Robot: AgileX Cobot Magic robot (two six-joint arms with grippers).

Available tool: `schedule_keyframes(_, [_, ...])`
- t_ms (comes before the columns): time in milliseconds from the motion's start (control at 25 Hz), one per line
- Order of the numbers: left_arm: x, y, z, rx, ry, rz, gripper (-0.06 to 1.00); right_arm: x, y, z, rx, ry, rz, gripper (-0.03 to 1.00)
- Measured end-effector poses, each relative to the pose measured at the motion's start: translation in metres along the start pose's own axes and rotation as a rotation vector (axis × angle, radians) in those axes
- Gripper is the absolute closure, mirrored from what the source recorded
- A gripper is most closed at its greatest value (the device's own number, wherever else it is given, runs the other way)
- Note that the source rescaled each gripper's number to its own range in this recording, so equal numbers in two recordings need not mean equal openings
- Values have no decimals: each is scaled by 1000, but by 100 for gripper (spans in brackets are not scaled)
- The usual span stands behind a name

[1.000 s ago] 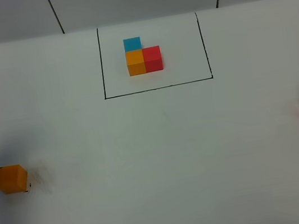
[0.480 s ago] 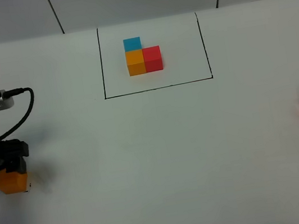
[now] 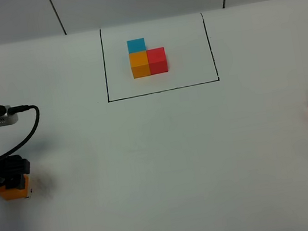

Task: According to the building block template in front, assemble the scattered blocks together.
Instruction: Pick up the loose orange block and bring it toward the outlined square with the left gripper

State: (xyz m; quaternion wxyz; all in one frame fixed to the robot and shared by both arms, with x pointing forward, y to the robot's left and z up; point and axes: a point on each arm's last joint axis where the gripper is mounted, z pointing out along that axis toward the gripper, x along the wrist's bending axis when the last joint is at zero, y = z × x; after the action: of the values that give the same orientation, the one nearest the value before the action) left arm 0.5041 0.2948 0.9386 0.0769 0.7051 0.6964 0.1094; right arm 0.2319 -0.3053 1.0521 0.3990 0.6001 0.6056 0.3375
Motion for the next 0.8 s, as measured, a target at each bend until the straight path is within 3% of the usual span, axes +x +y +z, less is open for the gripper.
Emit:
schedule_keyframes(400, [-2, 3, 20, 11, -5, 6, -5, 0, 0, 0, 0, 0, 1, 16])
schedule_keyframes(800, [-2, 8, 22, -43, -11, 5, -5, 0, 0, 0, 0, 0, 1, 16])
